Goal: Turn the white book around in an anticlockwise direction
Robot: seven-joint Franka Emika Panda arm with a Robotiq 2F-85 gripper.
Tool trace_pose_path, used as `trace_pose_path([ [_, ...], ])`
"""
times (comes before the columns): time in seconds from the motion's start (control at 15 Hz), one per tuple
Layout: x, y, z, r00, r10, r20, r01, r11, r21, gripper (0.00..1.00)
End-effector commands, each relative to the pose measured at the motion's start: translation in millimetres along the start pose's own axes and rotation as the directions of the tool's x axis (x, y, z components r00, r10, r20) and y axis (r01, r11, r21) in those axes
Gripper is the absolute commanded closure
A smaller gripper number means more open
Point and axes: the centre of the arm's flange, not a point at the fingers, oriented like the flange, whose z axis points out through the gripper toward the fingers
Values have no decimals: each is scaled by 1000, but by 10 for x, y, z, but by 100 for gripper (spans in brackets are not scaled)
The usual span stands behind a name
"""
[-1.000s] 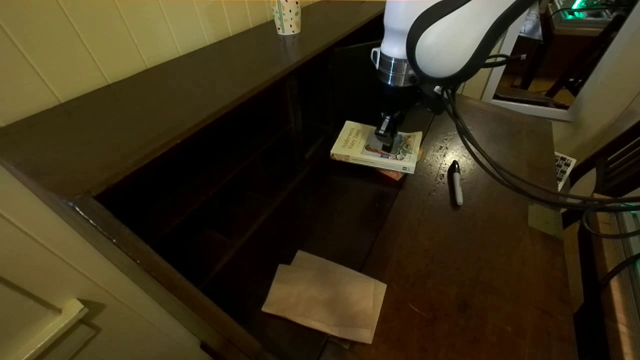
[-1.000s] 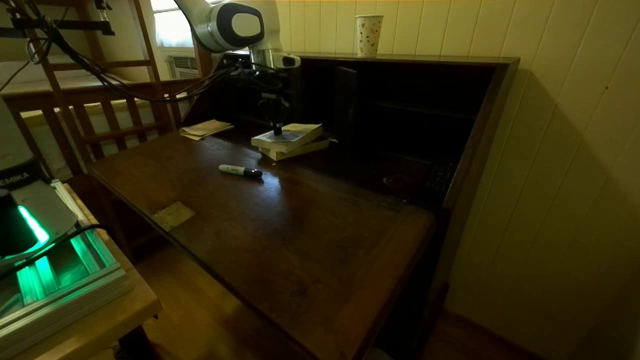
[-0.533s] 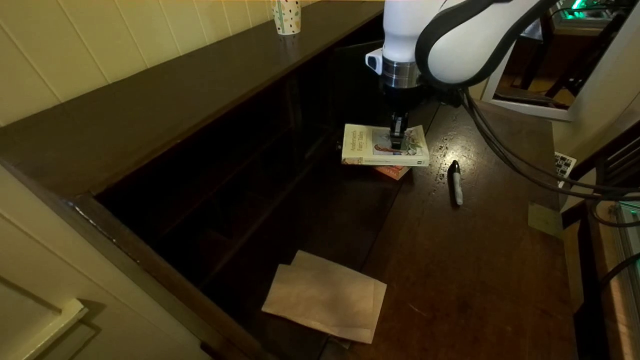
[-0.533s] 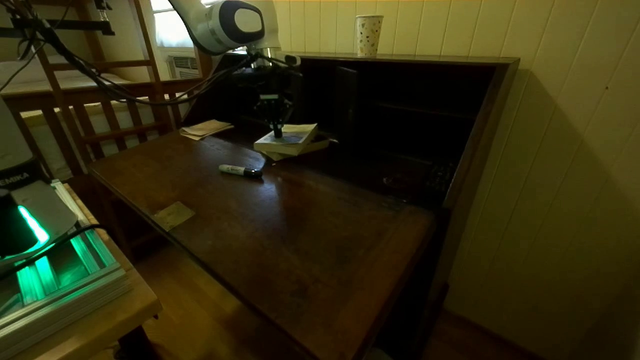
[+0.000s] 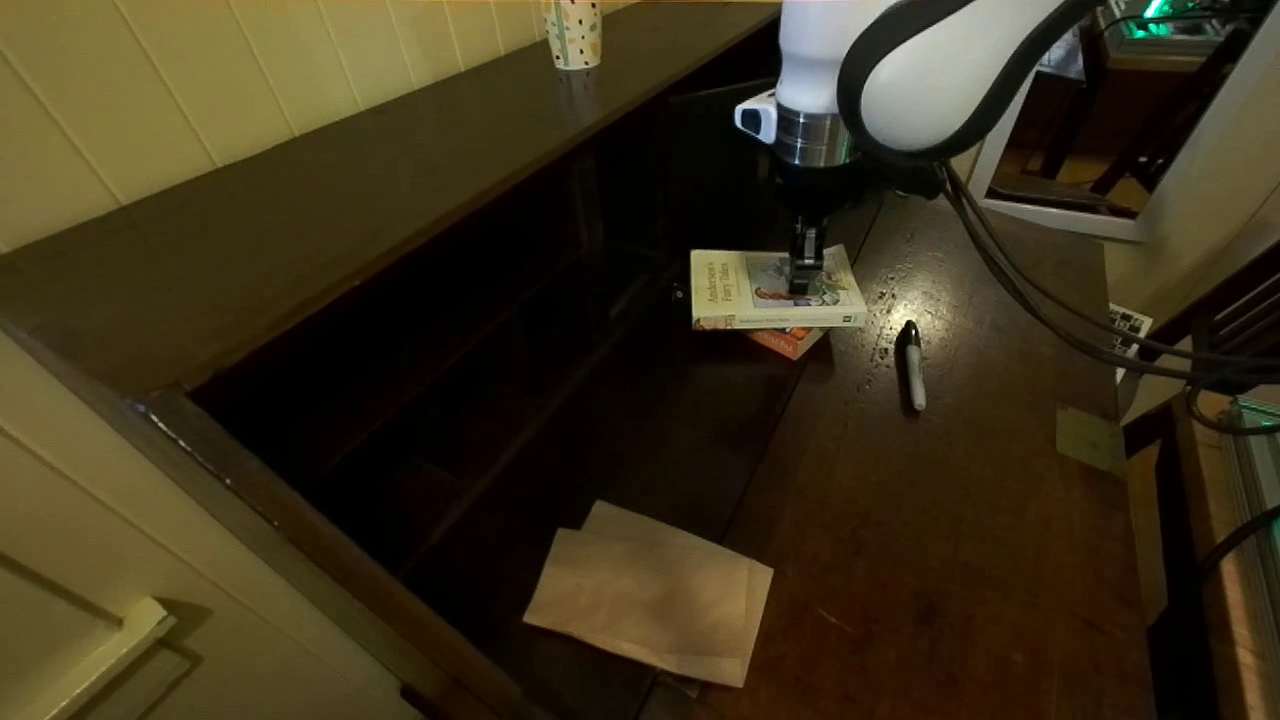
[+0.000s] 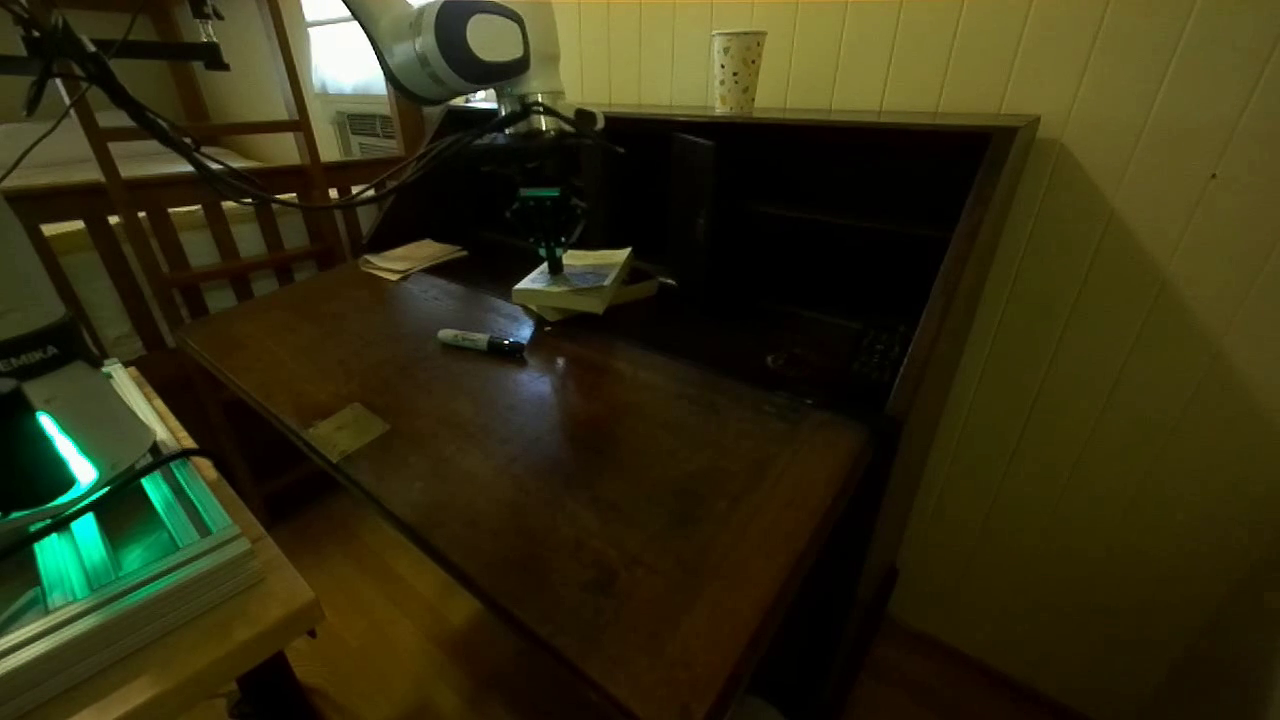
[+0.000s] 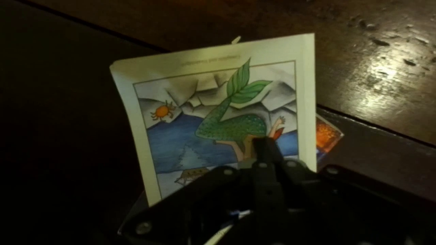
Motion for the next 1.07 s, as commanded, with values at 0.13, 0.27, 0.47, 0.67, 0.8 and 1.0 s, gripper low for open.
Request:
trace_pose_path([
  [0.13, -119, 60, -334, 975, 215, -59, -207, 972, 114, 100],
  [0.27, -120, 97, -432, 951, 307, -40, -303, 948, 94, 100],
  [0.47, -48, 186, -391, 883, 469, -15, -467, 882, 62, 100],
  [0.67, -11, 204, -281, 790, 614, 6, -613, 788, 53, 100],
  [0.8, 21, 212, -207, 713, 701, 18, -700, 712, 55, 100],
  [1.0, 82, 212, -67, 585, 810, 36, -811, 583, 56, 100],
])
